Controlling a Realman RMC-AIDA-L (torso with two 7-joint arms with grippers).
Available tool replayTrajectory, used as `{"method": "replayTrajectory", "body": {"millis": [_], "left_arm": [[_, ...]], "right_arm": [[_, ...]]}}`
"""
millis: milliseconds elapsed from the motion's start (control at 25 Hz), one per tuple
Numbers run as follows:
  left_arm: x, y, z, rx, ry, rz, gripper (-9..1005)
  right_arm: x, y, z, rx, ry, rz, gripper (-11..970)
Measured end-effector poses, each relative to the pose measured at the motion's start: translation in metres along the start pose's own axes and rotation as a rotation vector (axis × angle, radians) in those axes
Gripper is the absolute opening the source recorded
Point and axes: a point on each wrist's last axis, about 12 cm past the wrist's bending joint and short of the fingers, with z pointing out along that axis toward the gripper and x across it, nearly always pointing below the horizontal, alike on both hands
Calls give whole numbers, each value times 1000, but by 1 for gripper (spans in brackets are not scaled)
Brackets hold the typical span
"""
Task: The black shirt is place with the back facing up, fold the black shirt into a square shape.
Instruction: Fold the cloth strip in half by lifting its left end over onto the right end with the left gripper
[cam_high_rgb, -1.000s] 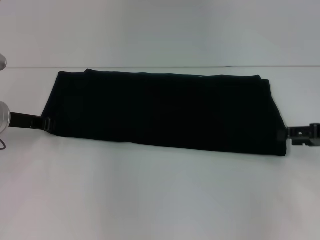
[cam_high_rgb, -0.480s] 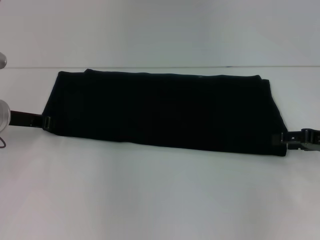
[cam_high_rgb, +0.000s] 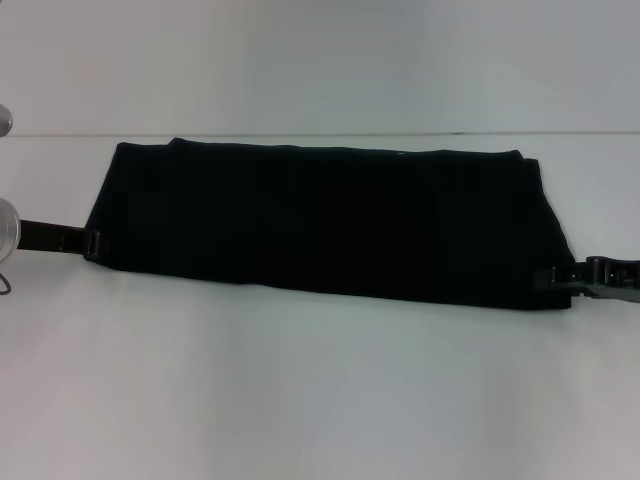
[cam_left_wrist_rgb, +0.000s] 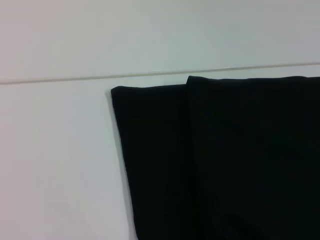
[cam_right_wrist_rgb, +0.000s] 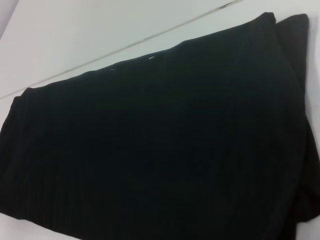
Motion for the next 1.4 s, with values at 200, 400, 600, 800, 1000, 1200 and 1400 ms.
{"method": "replayTrajectory", "body": {"millis": [200, 400, 600, 800, 1000, 1200, 1400], "left_arm": [[0, 0, 0, 1, 0, 4, 0], [0, -1, 1, 2, -1, 5, 0], [-1, -1, 1, 4, -3, 5, 1], [0, -2, 1, 10, 2, 2, 1], [1, -3, -4, 40, 20, 3, 1], [5, -8, -8, 86, 46, 0, 1], [11, -12, -8, 132, 65, -4, 1]], "right_arm": [[0, 1, 2, 4, -3, -14, 572], [3, 1, 5, 7, -8, -24, 346], [5, -1, 4, 4, -11, -27, 177], [7, -7, -3, 9, -15, -17, 47], [9, -12, -10, 13, -15, -6, 10], [11, -19, -22, 12, -39, 1, 9], [12, -24, -31, 21, -56, 4, 10]]}}
